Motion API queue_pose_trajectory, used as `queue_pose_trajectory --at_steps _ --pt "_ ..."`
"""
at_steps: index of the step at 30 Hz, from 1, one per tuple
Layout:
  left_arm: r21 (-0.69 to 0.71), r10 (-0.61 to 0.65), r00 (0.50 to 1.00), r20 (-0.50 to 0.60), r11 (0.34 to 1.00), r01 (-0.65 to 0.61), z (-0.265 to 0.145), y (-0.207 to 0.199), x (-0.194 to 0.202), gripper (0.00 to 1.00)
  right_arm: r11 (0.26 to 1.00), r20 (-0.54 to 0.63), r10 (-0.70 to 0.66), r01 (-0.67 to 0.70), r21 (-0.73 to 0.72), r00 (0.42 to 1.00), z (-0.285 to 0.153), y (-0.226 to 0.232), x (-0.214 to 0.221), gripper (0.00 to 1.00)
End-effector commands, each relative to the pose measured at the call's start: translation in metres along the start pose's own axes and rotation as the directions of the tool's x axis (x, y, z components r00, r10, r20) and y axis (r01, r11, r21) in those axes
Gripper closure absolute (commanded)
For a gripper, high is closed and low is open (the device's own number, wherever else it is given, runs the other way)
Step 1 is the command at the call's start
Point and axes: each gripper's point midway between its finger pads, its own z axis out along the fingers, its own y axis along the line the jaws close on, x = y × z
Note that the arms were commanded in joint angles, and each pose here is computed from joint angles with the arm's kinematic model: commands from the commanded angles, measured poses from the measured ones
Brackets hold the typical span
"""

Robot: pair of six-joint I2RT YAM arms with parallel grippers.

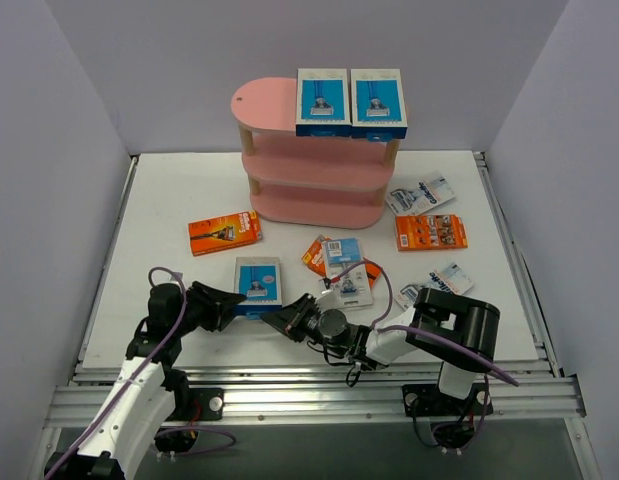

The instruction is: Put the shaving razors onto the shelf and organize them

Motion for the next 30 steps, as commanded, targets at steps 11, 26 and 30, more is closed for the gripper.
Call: queue_pose_trajectory --at_steps 11,26,30 --pt "0.083 0.104 0.994 -0.017 0.991 -0.103 -0.009 -0.03 0.004 0.9 0.999 -0.007 0.008 -0.008 -0.045 1.0 -0.009 0.009 0.003 0.67" --pt "-0.007 0.254 0.967 0.024 0.967 -0.254 -0.024 -0.034 -0.003 0.98 0.991 0.096 -0.133 0.132 0.022 0.986 -0.04 0.026 -0.028 0.44" --pt "-0.027 0.294 0.955 0.042 0.956 -0.293 -0.036 -0.038 -0.003 0.98 0.985 0.123 -0.164 0.156 0.072 0.979 -0.053 0.02 -0.039 0.42"
